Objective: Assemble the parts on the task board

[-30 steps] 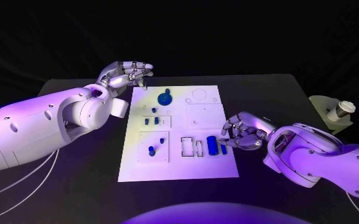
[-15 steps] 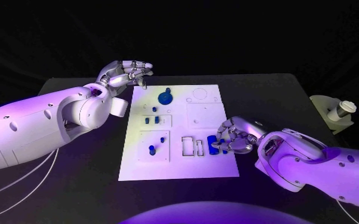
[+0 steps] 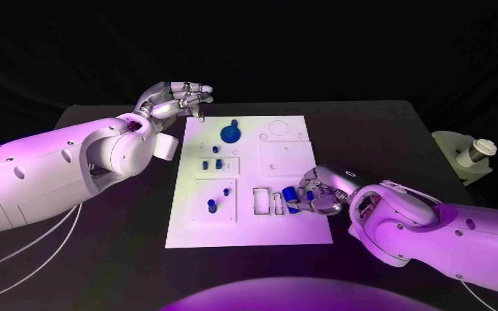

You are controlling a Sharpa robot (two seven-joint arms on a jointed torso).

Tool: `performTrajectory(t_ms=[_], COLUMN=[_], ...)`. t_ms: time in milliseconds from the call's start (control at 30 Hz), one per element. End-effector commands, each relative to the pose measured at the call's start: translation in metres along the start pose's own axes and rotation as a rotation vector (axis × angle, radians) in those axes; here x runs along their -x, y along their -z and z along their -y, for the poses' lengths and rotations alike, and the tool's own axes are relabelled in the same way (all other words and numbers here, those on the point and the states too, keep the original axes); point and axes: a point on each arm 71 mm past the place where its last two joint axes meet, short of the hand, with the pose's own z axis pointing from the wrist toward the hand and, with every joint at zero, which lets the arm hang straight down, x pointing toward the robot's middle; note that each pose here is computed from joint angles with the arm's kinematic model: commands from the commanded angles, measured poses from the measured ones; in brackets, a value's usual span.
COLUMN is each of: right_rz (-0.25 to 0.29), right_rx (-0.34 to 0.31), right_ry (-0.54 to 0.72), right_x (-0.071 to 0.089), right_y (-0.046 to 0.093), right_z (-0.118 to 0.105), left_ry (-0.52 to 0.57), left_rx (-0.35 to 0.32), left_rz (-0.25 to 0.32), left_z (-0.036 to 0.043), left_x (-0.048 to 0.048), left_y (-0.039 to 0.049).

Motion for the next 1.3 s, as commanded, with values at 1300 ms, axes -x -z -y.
performTrajectory(t_ms=[1300], right_rz=[0.084], right_rx=[0.035], right_ry=[-0.132], right_x=[0.013], right_y=[-0.002], right_z=[-0.038], left_ry=[0.015], left_rx=[0.011], left_rz=[-0.041], left_z=[-0.0004], left_x=[-0.0033], left_y=[0.0003])
